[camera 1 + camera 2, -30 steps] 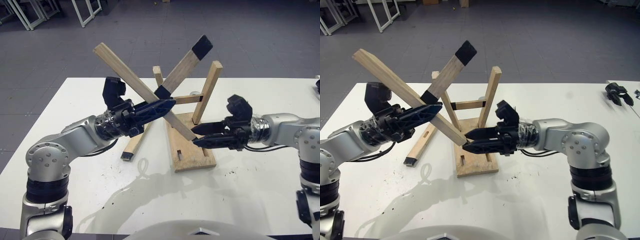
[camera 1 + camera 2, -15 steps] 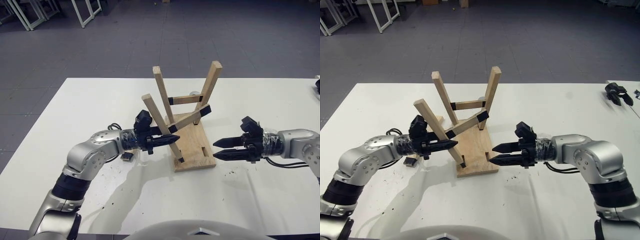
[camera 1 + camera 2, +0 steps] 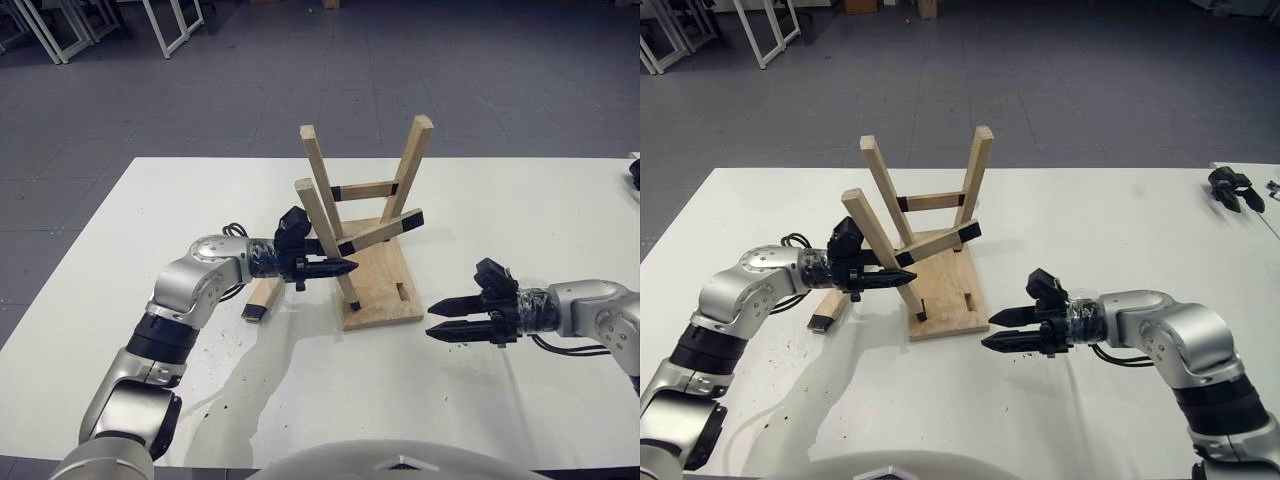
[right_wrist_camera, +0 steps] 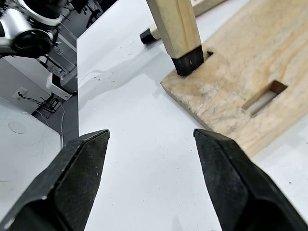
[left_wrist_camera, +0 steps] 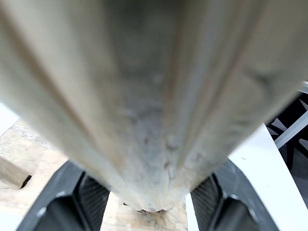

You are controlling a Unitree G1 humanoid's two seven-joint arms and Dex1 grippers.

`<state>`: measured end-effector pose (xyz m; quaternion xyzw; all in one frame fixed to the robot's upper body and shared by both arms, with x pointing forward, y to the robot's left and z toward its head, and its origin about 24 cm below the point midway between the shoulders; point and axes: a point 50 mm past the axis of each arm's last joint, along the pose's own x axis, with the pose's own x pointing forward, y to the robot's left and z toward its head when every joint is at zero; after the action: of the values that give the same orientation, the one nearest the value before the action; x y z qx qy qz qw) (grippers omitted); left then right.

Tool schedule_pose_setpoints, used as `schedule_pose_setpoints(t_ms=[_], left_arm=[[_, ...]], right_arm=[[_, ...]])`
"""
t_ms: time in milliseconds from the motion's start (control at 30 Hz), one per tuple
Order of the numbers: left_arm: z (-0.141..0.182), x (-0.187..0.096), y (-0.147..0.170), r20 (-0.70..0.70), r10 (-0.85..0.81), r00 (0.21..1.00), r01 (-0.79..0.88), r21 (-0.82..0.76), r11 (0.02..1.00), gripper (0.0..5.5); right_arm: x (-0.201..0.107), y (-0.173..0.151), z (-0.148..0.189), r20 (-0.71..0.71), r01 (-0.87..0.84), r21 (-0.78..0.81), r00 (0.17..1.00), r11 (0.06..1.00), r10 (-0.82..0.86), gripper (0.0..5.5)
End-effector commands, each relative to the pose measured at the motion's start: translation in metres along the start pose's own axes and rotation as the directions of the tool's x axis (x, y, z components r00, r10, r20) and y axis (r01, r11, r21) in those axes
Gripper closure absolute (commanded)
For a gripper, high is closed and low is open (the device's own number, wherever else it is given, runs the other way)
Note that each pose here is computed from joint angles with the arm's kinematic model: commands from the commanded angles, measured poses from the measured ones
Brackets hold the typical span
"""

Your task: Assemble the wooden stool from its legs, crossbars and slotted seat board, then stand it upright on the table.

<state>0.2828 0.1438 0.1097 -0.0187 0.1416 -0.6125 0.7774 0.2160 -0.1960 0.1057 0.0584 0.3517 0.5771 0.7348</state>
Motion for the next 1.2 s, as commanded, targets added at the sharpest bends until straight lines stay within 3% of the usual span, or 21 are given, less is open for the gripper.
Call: schedule_pose_setpoints(t_ms=[33,233,467,733,1067,1200], left_arm=[[0.008,-0.003,0.005,0.005,0.015,1.000,-0.015,0.006,1.000,3.46],[0.023,-0.007,0.007,0.067,0.005,0.998,-0.005,0.004,1.000,3.46],[0.010,-0.008,0.004,-0.043,-0.041,0.998,0.042,0.011,0.999,3.46],[0.006,-0.002,0.012,-0.057,-0.020,0.998,0.022,0.022,1.000,3.46],[-0.002,-0.008,0.035,-0.232,0.076,0.970,-0.038,0.162,0.986,3.46],[-0.033,-0.010,0.018,-0.341,0.083,0.937,-0.020,0.184,0.983,3.46]], right_arm=[[0.005,-0.001,-0.002,-0.016,0.017,-0.019,1.000,1.000,-0.017,2.29],[0.006,0.000,-0.007,-0.034,0.018,-0.017,0.999,1.000,-0.019,2.29],[0.006,-0.001,-0.009,-0.045,0.026,-0.015,0.999,1.000,-0.027,2.29],[0.009,0.000,-0.014,-0.064,0.027,-0.012,0.998,1.000,-0.028,2.29],[0.012,0.002,-0.019,-0.069,0.037,-0.003,0.997,0.999,-0.037,2.29],[0.012,0.001,-0.020,-0.070,0.054,-0.005,0.996,0.999,-0.054,2.29]])
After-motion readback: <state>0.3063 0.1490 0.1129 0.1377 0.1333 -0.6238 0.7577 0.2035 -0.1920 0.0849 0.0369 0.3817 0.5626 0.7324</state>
